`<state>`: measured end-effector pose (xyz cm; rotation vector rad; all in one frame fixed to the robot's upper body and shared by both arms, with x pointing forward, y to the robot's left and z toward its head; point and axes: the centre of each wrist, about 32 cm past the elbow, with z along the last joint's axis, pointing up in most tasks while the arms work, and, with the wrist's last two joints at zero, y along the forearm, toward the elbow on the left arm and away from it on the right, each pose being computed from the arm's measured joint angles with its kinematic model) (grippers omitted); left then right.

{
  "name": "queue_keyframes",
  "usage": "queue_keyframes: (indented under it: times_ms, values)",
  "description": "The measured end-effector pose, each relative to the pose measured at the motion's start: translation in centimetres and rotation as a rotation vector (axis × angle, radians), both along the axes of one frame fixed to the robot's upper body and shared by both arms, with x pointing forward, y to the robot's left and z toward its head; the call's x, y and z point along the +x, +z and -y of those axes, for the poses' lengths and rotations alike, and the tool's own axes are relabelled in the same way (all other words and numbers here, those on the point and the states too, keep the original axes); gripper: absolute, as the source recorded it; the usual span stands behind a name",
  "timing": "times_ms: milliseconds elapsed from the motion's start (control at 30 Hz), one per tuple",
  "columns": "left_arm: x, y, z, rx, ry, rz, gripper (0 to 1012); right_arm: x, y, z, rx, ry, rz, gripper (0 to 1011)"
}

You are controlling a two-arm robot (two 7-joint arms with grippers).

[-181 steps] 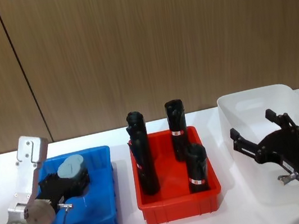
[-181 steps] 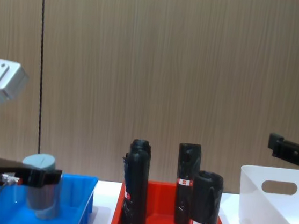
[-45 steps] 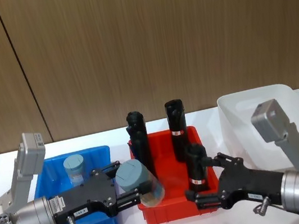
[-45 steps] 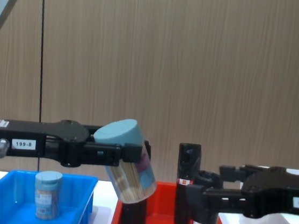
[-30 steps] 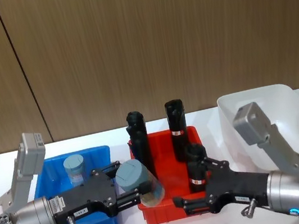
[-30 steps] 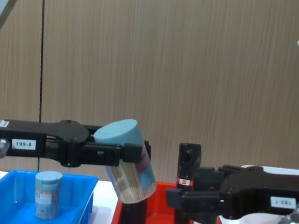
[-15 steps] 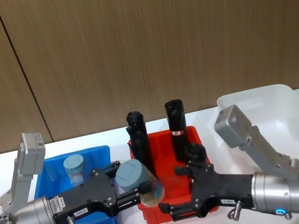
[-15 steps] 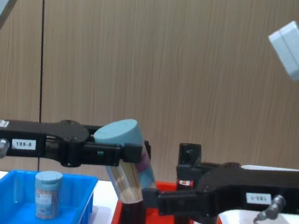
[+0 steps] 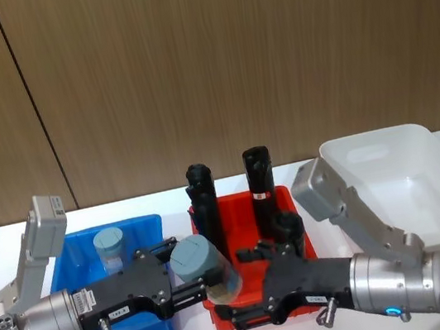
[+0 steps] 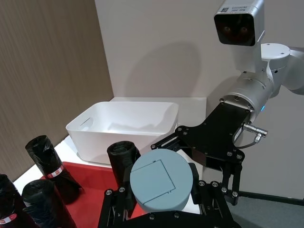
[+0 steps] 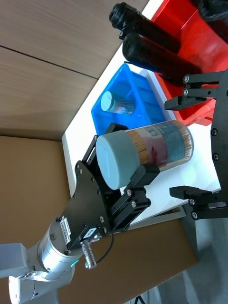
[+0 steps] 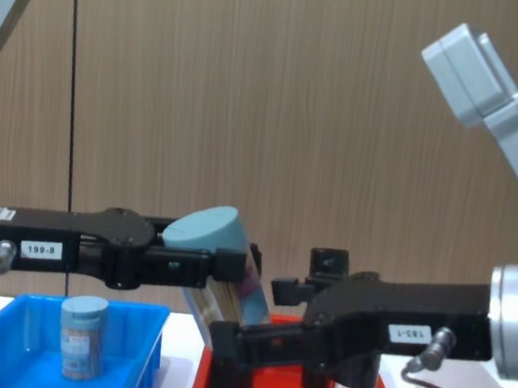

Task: Pick the cotton swabs from the blue box and place them into the white box.

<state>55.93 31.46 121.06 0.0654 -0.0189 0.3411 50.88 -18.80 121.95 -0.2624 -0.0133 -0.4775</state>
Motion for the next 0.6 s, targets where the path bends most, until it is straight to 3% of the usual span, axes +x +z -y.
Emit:
queue_keyframes:
  times_ms: [600]
  values:
    - [0.0,0.0,0.0,0.0,0.0,0.0,660,0.7,0.0,-1.6,-0.015,0.031,0.011,1001]
